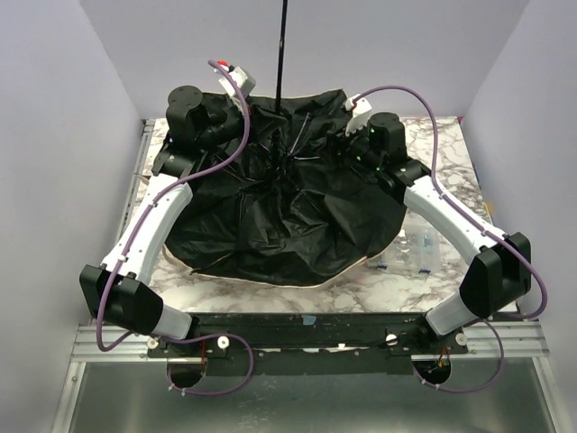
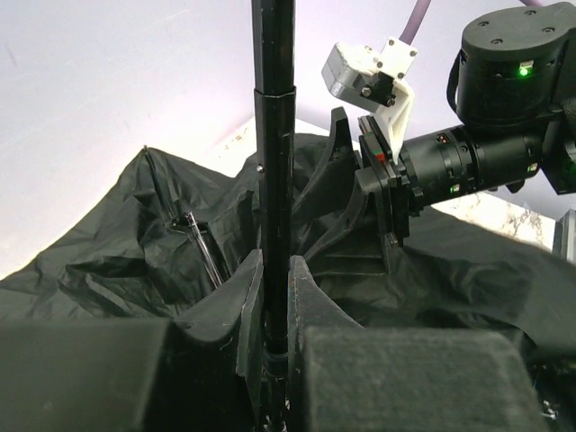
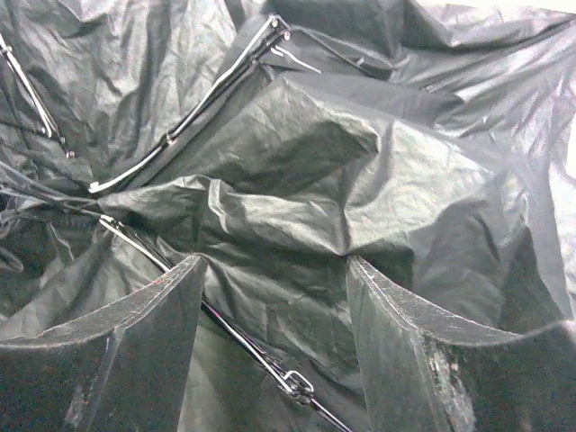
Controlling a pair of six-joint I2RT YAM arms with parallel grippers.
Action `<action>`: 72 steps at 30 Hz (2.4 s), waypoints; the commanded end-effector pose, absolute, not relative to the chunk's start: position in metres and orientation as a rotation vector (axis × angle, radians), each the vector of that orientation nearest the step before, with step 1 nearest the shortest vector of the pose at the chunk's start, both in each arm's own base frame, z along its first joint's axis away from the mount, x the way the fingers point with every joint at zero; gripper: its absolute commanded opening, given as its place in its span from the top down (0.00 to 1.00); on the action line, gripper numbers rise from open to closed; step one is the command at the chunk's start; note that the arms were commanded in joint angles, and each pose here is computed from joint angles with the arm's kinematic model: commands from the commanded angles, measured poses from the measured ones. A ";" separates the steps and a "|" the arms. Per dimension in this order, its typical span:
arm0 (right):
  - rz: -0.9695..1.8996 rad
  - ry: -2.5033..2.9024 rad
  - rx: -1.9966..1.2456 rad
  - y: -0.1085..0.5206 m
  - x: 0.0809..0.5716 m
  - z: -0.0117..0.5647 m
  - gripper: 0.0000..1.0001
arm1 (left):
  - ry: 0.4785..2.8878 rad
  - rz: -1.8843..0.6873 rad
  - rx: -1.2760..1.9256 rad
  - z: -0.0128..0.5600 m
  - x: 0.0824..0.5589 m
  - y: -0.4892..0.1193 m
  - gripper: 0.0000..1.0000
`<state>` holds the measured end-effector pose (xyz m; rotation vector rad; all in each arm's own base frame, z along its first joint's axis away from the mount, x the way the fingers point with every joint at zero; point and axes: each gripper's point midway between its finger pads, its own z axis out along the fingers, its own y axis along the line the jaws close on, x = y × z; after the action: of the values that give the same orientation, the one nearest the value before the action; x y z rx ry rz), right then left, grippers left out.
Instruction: Open the umbrella
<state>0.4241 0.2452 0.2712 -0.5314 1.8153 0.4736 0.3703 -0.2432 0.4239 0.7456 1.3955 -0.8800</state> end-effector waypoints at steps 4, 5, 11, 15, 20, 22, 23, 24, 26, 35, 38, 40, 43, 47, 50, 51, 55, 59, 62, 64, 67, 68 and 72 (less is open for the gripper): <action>0.636 1.670 -0.808 0.261 0.388 0.303 0.23 | 1.173 -0.841 0.881 0.475 0.345 -0.241 1.00; 0.693 1.629 -0.834 0.268 0.381 0.318 0.22 | 1.178 -0.844 0.890 0.471 0.346 -0.243 1.00; 0.942 1.423 -0.875 0.292 0.347 0.392 0.14 | 1.191 -0.846 0.907 0.459 0.353 -0.247 1.00; 1.011 1.303 -0.808 0.297 0.342 0.442 0.14 | 1.191 -0.848 0.922 0.453 0.354 -0.249 1.00; 1.102 1.149 -0.736 0.303 0.342 0.487 0.15 | 1.181 -0.896 0.957 0.447 0.349 -0.256 1.00; 1.139 1.127 -0.743 0.310 0.343 0.489 0.15 | 1.173 -0.912 0.978 0.444 0.346 -0.262 1.00; 1.143 1.123 -0.737 0.313 0.344 0.491 0.15 | 1.172 -0.916 0.987 0.442 0.345 -0.264 1.00; 1.148 1.123 -0.738 0.317 0.346 0.490 0.15 | 1.172 -0.918 0.997 0.440 0.344 -0.267 1.00; 1.148 1.104 -0.736 0.323 0.347 0.493 0.15 | 1.177 -0.926 1.006 0.435 0.343 -0.272 1.00; 1.109 1.091 -0.652 0.329 0.364 0.504 0.44 | 1.177 -0.960 1.058 0.421 0.335 -0.288 1.00; 1.092 1.091 -0.648 0.328 0.367 0.504 0.74 | 1.186 -0.967 1.061 0.416 0.334 -0.289 1.00; 1.094 1.091 -0.641 0.328 0.368 0.505 0.99 | 1.217 -0.965 1.049 0.410 0.336 -0.288 1.00; 1.099 1.074 -0.621 0.326 0.366 0.513 1.00 | 1.288 -0.868 1.025 0.394 0.351 -0.281 0.77; 1.079 1.049 -0.598 0.321 0.366 0.524 1.00 | 1.410 -0.763 1.011 0.356 0.363 -0.260 0.43; 1.041 1.033 -0.589 0.317 0.367 0.528 1.00 | 1.486 -0.729 1.017 0.330 0.360 -0.242 0.29; 1.027 1.034 -0.577 0.315 0.369 0.529 1.00 | 1.512 -0.716 1.028 0.320 0.357 -0.236 0.26; 0.998 1.007 -0.579 0.311 0.368 0.534 1.00 | 1.594 -0.654 1.049 0.289 0.352 -0.209 0.18; 0.955 0.986 -0.568 0.306 0.372 0.543 1.00 | 1.686 -0.600 1.078 0.255 0.349 -0.182 0.12; 0.928 0.973 -0.552 0.296 0.380 0.550 1.00 | 1.731 -0.552 1.070 0.233 0.349 -0.159 0.08; 0.919 0.972 -0.538 0.290 0.385 0.554 1.00 | 1.751 -0.527 1.059 0.224 0.350 -0.147 0.07; 0.906 0.968 -0.537 0.283 0.390 0.557 1.00 | 1.764 -0.502 1.047 0.217 0.352 -0.134 0.06; 0.906 0.970 -0.540 0.282 0.390 0.556 1.00 | 1.765 -0.493 1.047 0.216 0.353 -0.131 0.05; 0.906 0.984 -0.555 0.283 0.392 0.550 1.00 | 1.765 -0.455 1.037 0.217 0.364 -0.121 0.05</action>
<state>0.4030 0.3160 0.4690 -0.5983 1.2241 1.0026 0.3621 -0.1458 0.2480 1.0279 1.6563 -0.5151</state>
